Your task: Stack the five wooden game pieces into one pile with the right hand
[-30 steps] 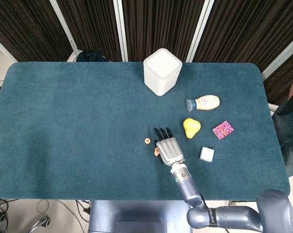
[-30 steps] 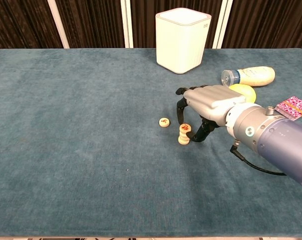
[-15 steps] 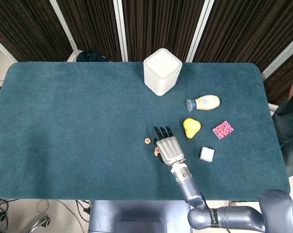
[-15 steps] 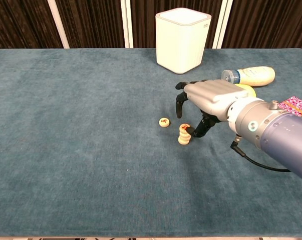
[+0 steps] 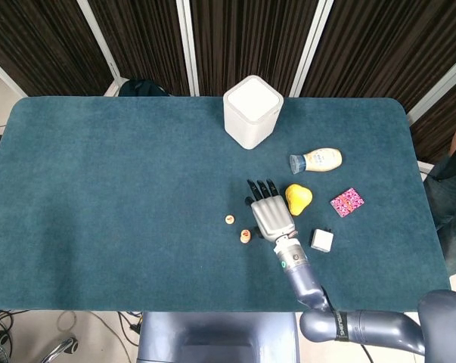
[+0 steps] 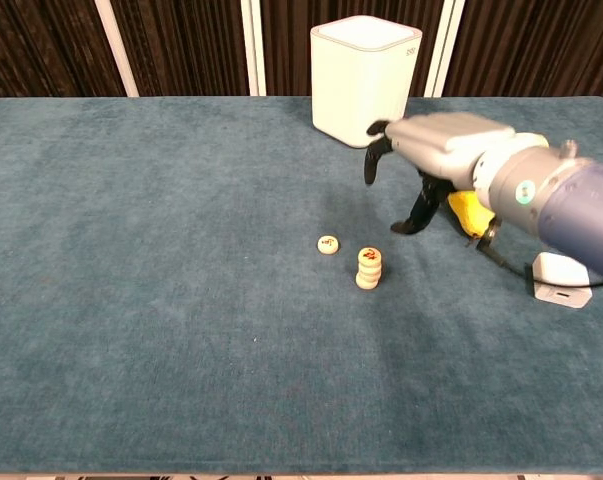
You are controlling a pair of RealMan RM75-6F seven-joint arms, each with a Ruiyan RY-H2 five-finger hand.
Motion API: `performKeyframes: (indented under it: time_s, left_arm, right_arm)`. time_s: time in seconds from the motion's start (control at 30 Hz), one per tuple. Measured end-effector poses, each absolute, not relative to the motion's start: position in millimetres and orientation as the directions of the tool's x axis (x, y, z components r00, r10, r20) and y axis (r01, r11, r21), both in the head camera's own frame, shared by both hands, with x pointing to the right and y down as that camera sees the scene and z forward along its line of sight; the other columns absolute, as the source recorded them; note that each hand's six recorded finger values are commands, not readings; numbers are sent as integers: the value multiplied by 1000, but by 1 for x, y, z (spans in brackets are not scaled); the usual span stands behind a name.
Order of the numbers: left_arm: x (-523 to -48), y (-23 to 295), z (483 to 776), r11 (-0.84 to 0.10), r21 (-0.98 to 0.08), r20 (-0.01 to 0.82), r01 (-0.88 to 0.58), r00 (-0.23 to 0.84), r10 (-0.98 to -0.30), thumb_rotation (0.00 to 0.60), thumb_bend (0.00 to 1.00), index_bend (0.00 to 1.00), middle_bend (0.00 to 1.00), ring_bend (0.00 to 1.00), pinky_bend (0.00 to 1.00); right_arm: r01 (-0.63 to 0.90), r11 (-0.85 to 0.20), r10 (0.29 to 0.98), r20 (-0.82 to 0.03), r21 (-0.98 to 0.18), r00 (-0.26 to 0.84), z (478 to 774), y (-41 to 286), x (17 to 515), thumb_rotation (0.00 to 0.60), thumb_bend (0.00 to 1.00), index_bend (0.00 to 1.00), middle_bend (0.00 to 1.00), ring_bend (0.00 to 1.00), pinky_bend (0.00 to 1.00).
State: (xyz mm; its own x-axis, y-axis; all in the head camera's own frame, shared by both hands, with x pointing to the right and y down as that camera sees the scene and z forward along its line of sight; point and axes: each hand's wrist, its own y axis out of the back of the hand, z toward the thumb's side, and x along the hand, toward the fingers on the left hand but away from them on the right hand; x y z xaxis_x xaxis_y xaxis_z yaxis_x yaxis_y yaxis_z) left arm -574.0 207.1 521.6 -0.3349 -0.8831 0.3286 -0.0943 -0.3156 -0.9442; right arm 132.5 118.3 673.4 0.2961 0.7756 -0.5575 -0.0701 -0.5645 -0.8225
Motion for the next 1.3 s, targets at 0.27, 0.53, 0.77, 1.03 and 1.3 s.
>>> performKeyframes:
  time_s: [0.27, 0.53, 0.77, 1.03, 1.3]
  left_arm:
    - [-574, 207, 523, -314, -945, 325, -89, -339, -883, 600, 153, 48, 0, 0, 95]
    - [-575, 207, 523, -314, -946, 324, -85, -342, -882, 600, 153, 48, 0, 0, 95]
    - [-575, 207, 523, -313, -946, 323, -85, -342, -883, 600, 154, 48, 0, 0, 95]
    - [-575, 207, 522, -314, -946, 324, -86, -342, -882, 600, 153, 48, 0, 0, 95]
    - [-575, 207, 522, -316, -945, 324, -80, -343, -882, 600, 153, 48, 0, 0, 95]
  right_arm:
    - [-164, -589, 743, -610, -792, 276, 675, 103, 123, 600, 273, 343, 0, 0, 0]
    - [-189, -681, 675, -706, -708, 214, 682, 91, 98, 600, 273, 343, 0, 0, 0]
    - [-196, -700, 644, -726, -687, 242, 683, 88, 60, 600, 273, 344, 0, 0, 0]
    - [-200, -702, 638, -729, -683, 247, 689, 94, 42, 600, 272, 353, 0, 0, 0]
    - [-229, -698, 644, -735, -678, 214, 703, 99, 38, 600, 272, 375, 0, 0, 0]
